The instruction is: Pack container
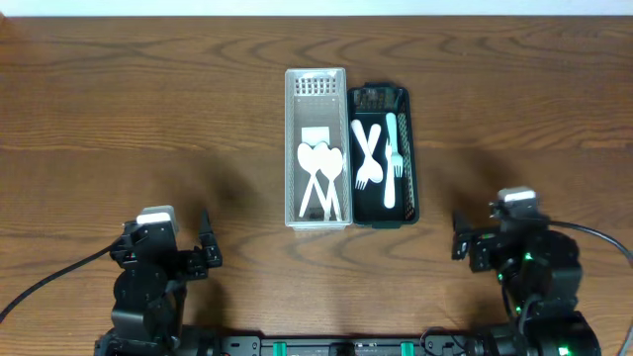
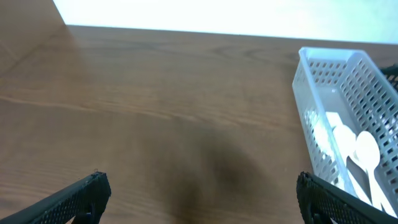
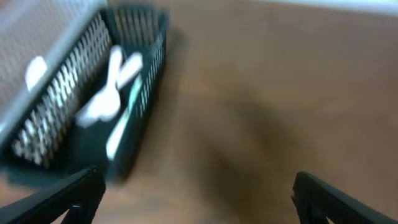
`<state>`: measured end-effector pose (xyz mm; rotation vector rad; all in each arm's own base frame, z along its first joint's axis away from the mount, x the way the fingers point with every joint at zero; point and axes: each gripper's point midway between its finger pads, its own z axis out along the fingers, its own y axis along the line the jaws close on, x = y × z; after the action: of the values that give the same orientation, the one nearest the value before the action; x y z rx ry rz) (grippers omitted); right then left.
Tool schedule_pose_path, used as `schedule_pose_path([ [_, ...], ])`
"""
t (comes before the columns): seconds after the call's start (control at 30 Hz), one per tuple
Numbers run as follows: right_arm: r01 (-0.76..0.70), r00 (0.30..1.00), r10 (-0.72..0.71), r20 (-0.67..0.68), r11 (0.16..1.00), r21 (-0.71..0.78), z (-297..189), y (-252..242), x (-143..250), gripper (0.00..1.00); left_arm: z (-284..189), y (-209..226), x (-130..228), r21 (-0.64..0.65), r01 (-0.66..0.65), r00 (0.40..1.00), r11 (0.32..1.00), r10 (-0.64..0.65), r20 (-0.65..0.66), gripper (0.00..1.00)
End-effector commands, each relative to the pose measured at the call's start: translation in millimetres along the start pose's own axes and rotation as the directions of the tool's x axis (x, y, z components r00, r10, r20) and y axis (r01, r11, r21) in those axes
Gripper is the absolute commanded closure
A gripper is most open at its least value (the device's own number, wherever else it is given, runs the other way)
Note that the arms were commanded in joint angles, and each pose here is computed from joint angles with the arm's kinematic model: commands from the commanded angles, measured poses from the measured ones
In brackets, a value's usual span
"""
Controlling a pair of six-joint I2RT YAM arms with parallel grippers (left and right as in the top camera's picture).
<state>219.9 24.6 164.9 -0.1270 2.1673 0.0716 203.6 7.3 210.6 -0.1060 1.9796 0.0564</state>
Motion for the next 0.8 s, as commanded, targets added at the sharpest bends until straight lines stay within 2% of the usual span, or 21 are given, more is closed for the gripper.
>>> schedule_pose_path([
  [0.0, 0.007, 0.997, -0.007, -0.074, 1.0, 0.005, 2.4, 0.0, 21.7, 0.01, -0.4, 1.5, 3.1, -0.007, -0.013, 1.0, 1.0, 0.013, -0.01, 0.02],
  [0.13, 0.006, 0.977, -0.005, -0.213, 1.0, 0.003, -2.3, 0.2, 55.7, 0.01, -0.4, 1.5, 3.1, -0.007, -0.013, 1.0, 1.0, 0.013, -0.01, 0.02],
  [0.33, 0.004, 0.94, -0.004, -0.341, 1.0, 0.002, -11.4, 0.5, 87.2, 0.01, -0.4, 1.5, 3.2, -0.007, -0.013, 1.0, 1.0, 0.013, -0.011, 0.02],
  [0.77, -0.002, 0.949, 0.006, -0.316, 1.0, 0.012, -13.1, -1.4, 83.8, 0.01, -0.4, 1.5, 3.2, -0.007, -0.013, 1.0, 1.0, 0.013, -0.01, 0.02],
])
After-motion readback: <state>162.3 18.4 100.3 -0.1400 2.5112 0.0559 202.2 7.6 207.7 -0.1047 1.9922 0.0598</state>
